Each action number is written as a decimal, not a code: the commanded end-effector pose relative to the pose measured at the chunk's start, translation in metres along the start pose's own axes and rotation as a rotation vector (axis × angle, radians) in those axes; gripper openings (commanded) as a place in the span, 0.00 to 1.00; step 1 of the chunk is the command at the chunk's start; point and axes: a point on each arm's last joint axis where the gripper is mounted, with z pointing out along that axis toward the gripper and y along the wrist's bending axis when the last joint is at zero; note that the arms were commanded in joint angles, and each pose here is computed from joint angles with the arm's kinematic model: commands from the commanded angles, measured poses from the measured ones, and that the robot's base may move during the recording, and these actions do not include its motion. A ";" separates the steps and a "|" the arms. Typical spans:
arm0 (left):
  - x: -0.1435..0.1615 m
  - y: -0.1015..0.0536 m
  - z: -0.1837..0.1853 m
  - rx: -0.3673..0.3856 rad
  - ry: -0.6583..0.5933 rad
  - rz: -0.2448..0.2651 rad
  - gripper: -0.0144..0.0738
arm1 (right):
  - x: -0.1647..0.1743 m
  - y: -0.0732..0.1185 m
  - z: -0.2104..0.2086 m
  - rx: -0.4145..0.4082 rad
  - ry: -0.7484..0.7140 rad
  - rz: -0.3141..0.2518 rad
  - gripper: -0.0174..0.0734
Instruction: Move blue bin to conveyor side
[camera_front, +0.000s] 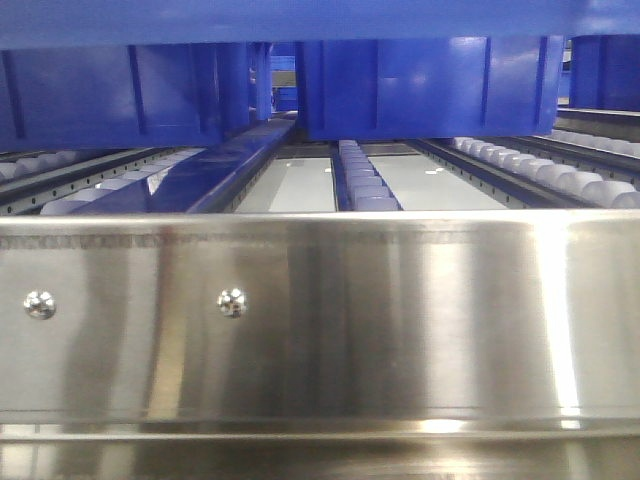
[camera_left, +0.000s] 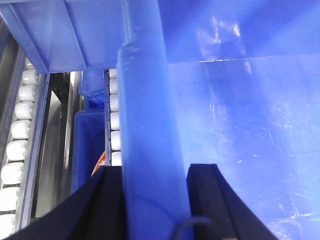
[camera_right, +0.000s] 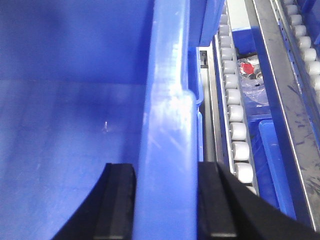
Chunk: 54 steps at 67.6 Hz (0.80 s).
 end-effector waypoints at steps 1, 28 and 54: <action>-0.006 -0.010 -0.014 0.087 -0.107 -0.007 0.15 | -0.009 0.001 -0.015 -0.037 -0.132 -0.004 0.10; -0.006 -0.010 -0.014 0.087 -0.107 -0.007 0.15 | -0.009 0.001 -0.015 -0.037 -0.132 -0.004 0.10; -0.006 -0.010 -0.014 0.085 -0.107 -0.006 0.15 | -0.009 0.001 -0.015 -0.037 -0.132 -0.004 0.10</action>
